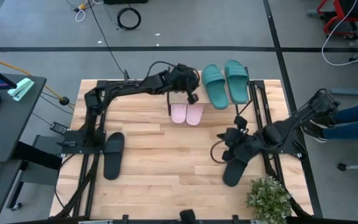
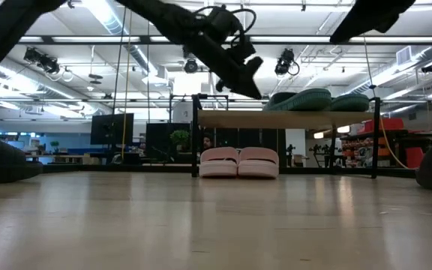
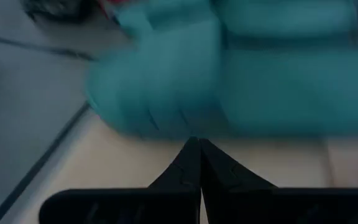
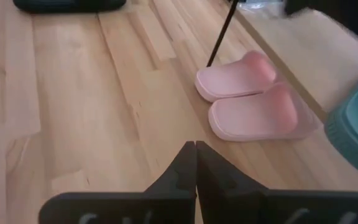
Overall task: Pick and place slides into the shelf
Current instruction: Put the left dark green slide on the shelf
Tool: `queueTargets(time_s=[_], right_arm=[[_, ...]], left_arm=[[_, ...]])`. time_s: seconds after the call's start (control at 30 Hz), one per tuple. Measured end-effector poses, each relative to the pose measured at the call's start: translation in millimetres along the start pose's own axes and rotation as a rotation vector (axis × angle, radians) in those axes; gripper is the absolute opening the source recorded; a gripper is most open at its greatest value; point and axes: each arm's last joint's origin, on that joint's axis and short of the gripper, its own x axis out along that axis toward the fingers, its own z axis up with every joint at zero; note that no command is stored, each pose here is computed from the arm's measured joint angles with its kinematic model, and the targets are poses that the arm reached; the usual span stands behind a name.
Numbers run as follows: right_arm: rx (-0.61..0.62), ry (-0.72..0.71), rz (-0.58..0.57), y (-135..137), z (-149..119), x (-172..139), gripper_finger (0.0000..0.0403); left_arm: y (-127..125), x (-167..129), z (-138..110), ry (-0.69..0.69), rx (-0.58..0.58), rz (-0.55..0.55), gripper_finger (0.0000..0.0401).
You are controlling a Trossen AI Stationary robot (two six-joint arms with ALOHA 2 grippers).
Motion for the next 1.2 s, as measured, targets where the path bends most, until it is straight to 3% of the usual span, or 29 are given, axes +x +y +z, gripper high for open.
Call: queueTargets(time_s=[0.13, 0.3, 0.53, 0.8, 1.2], right_arm=[[0.006, -0.012, 0.014, 6.5, -4.3, -4.3, 0.0005], [0.0, -0.015, 0.029, 9.3, -6.2, -7.3, 0.0002], [0.0, -0.016, 0.03, 9.5, -6.2, -7.4, 0.0005], [-0.007, -0.018, 0.031, 9.6, -5.9, -7.3, 0.0005], [0.047, -0.036, 0.007, 8.9, -5.4, -7.3, 0.0003]], left_arm=[[12.9, 14.4, 0.5, -0.107, -0.114, 0.032, 0.0], [17.2, 36.2, -21.0, -0.045, -0.195, 0.056, 0.0], [13.9, 59.1, -33.0, -0.112, -0.207, 0.061, 0.0], [13.3, 59.4, -25.6, -0.207, -0.256, 0.046, 0.0], [11.6, 56.5, -30.4, -0.116, -0.246, 0.056, 0.0002]])
